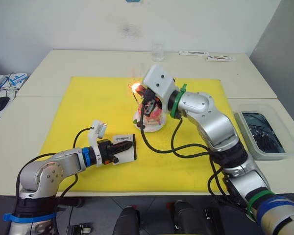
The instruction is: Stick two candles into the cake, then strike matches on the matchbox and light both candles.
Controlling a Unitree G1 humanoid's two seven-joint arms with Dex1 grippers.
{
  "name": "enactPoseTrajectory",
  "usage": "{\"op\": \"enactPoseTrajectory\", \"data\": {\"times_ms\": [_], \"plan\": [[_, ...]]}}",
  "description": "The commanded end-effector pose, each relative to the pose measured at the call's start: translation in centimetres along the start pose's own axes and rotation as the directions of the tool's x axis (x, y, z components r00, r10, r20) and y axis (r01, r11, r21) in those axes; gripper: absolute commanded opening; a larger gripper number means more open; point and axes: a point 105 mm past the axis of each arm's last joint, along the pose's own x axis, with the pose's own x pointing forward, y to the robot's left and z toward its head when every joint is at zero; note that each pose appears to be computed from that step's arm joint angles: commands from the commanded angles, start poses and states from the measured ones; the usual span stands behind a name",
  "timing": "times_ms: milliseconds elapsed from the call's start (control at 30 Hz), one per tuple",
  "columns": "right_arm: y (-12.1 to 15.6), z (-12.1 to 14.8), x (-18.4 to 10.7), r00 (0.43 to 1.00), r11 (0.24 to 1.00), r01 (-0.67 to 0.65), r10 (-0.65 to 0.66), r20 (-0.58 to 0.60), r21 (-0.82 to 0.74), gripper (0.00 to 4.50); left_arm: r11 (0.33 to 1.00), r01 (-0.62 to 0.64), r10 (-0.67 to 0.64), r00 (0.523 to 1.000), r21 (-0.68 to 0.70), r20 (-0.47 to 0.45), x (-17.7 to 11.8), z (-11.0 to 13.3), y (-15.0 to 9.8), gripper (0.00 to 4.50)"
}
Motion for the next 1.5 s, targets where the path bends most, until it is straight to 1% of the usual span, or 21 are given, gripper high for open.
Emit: {"op": "enactPoseTrajectory", "data": {"times_ms": [33,567,1500], "plan": [[-1.0,1.6,0.0,0.998,0.999,0.037,-0.034,0.060,-0.040,0.02,0.999,0.037,-0.037,0.999,0.019,-0.014,0.4,-0.2,-0.9,0.00],[-0.3,2.1,0.0,0.996,0.997,-0.013,0.019,0.083,-0.077,0.02,0.998,0.050,-0.049,0.999,0.027,-0.011,0.7,-0.2,-0.9,0.00],[0.0,2.2,0.3,0.996,0.998,-0.026,0.030,0.085,-0.053,0.02,0.998,0.054,-0.054,0.999,0.032,-0.007,0.9,0.1,-0.8,0.00]]}}
